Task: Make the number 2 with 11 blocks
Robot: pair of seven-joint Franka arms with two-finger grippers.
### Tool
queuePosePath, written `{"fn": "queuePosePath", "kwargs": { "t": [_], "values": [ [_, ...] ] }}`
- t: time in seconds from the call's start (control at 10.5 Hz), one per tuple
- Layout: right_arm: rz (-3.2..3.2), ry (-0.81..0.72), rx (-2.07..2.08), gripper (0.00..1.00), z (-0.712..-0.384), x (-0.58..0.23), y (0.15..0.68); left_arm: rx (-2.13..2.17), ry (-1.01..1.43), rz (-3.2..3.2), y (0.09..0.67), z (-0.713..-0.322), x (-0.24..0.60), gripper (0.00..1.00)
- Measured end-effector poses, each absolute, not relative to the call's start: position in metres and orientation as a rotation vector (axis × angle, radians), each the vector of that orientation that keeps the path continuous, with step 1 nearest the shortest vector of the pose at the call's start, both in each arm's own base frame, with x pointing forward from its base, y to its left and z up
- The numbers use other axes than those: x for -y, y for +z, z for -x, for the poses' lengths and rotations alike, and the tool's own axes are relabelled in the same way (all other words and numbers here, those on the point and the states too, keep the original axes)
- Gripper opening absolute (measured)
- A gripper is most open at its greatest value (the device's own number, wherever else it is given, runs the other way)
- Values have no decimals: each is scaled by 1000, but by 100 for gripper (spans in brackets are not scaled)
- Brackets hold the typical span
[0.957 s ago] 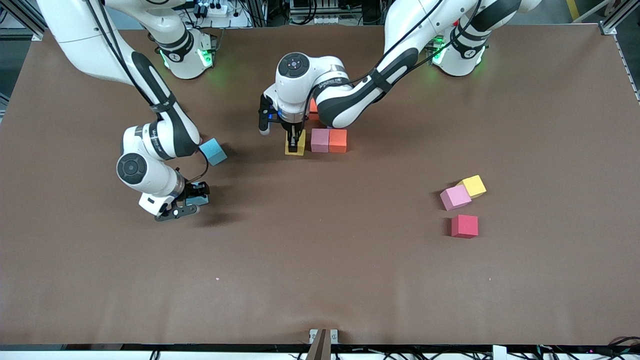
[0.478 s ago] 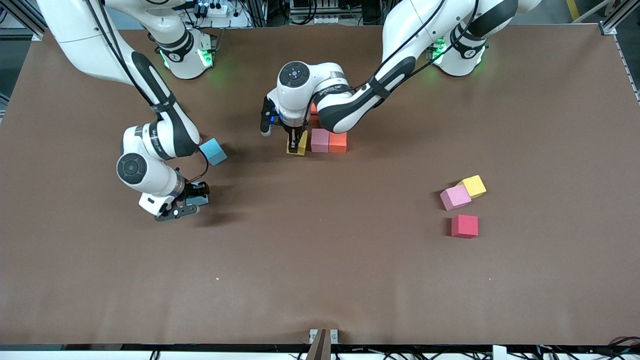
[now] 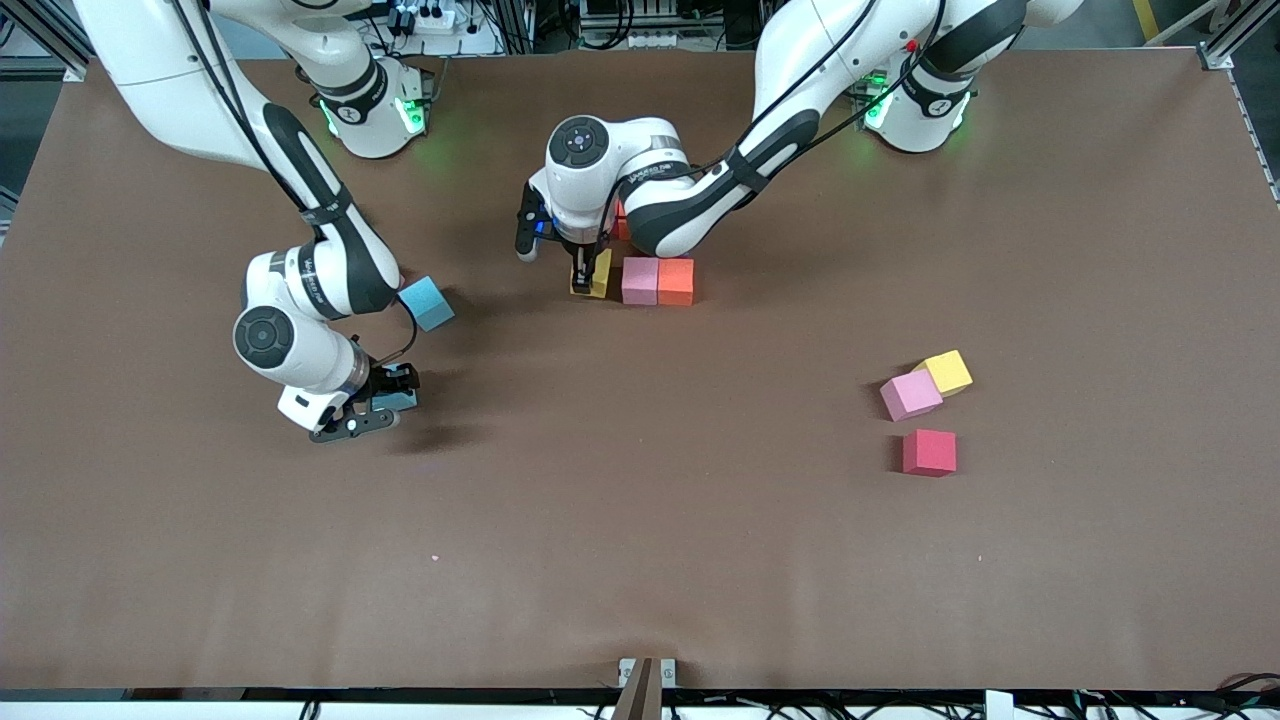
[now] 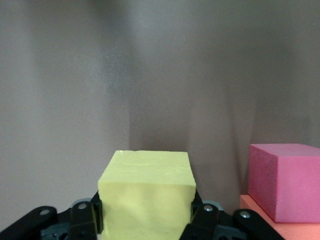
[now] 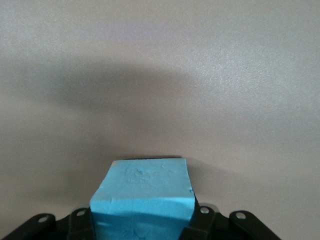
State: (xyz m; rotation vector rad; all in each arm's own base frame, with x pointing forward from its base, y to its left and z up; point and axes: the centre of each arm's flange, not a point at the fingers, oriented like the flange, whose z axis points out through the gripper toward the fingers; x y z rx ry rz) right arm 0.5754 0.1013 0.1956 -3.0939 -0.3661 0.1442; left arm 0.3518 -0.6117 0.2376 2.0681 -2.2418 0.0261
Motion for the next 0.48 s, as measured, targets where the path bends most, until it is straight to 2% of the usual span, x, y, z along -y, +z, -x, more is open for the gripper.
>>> {"fn": "queuePosePath", "kwargs": {
  "t": [0.48],
  "values": [
    [3094,145,366,59,-575,-101,196,2206,-66,-2107,229,-349,607,61]
  ]
}}
